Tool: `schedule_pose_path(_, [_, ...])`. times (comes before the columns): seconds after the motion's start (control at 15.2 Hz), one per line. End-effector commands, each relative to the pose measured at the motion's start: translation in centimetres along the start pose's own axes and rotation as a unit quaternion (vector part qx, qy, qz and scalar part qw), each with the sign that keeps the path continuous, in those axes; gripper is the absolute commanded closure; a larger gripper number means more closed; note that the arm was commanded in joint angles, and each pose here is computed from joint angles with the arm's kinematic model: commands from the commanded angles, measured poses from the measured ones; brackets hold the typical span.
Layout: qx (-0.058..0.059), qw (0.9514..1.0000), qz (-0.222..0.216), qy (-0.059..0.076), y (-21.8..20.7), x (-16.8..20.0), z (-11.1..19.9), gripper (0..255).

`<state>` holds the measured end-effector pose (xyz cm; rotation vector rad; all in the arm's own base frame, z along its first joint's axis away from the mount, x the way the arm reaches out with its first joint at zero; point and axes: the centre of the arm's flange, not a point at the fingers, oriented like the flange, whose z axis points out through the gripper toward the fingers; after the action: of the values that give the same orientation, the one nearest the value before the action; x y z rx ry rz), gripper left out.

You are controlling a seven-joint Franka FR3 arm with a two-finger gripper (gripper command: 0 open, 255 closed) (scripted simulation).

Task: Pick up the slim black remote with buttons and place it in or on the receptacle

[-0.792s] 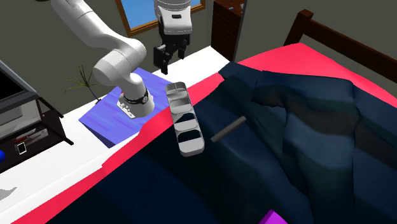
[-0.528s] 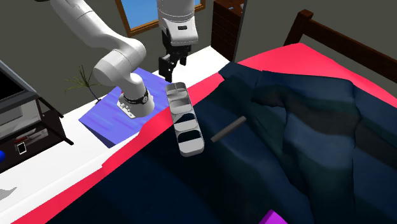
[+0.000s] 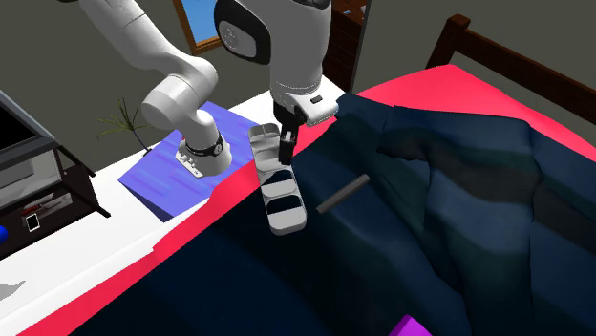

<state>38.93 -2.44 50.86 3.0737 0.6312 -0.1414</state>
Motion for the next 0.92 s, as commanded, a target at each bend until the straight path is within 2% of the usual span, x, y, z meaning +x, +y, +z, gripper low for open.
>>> schedule_pose_path(0.0, [0.001, 0.9989, -0.046, 0.003, 0.8, 1.5, 2.1, 0])
schedule_pose_path(0.2, [0.004, 0.9939, -0.11, 0.007, 1.8, 4.3, 4.7, 0])
schedule_pose_path(0.4, [0.006, 0.9849, -0.173, 0.01, 2.4, 7.2, 7.2, 0])
schedule_pose_path(0.59, [0.009, 0.9717, -0.236, 0.014, 2.7, 10.2, 9.7, 0])
schedule_pose_path(0.86, [0.012, 0.948, -0.318, 0.019, 2.3, 14.2, 13.1, 0])
